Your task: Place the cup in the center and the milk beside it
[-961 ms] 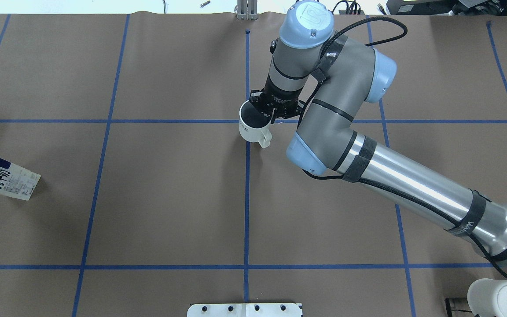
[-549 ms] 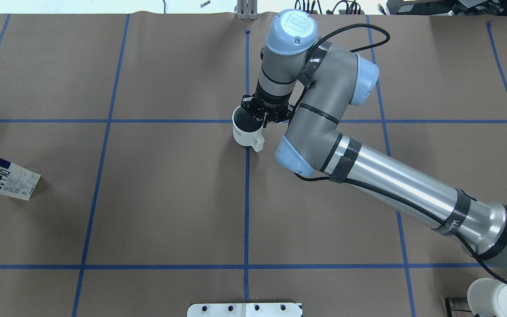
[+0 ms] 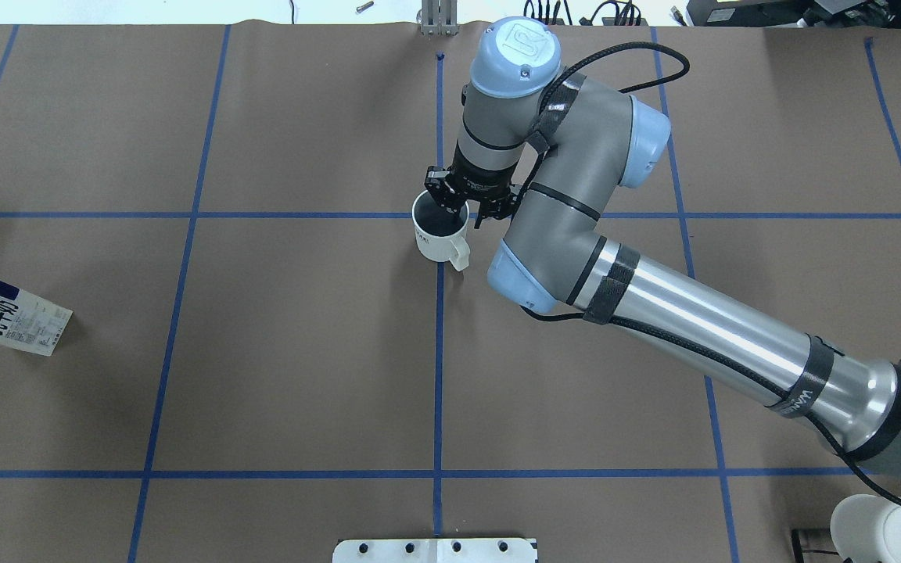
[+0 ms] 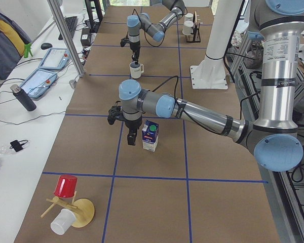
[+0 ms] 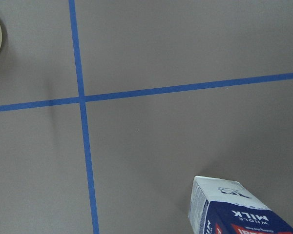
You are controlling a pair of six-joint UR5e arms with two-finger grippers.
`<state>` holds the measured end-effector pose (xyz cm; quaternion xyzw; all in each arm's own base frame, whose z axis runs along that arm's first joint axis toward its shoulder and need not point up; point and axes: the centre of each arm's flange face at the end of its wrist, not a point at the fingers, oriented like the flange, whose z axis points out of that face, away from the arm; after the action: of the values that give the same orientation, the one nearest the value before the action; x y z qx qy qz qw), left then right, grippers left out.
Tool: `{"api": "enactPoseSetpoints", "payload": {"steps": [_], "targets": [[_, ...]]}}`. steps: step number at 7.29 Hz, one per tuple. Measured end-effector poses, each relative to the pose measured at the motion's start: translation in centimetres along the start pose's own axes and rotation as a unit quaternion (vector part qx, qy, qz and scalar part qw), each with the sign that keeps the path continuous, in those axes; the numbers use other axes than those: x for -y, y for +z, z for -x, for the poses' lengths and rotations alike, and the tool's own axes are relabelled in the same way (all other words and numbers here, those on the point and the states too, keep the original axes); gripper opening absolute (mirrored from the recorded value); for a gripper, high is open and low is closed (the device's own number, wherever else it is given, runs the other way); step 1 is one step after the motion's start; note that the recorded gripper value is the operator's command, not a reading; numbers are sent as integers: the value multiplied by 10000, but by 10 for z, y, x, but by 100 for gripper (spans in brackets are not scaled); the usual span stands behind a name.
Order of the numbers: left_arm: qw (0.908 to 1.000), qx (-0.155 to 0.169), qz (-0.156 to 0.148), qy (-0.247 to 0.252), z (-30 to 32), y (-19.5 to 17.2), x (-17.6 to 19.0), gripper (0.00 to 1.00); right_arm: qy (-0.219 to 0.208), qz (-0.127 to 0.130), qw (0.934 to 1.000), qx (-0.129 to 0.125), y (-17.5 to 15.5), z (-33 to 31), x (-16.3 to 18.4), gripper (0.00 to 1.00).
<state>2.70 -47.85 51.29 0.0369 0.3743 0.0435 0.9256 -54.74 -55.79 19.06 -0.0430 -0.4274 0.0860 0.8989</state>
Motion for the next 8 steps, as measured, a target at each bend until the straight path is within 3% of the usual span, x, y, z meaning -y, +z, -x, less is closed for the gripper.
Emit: {"api": "enactPoseSetpoints", "payload": {"steps": [2, 4, 6, 8], "targets": [[10000, -22, -33, -85, -4, -3, 2, 98, -68, -44, 9999, 95, -11, 4, -2, 100], [9992, -59, -98, -389, -17, -7, 11, 98, -104, -167, 9992, 352, -48, 0, -1, 100], [9937, -164, -131, -1099, -45, 3, 17, 98, -86, -290, 9986, 441, -66, -50, 3, 100], [9791, -255, -131, -2013, -55, 11, 8, 98, -67, -365, 9983, 451, -75, -95, 1, 100]]}}
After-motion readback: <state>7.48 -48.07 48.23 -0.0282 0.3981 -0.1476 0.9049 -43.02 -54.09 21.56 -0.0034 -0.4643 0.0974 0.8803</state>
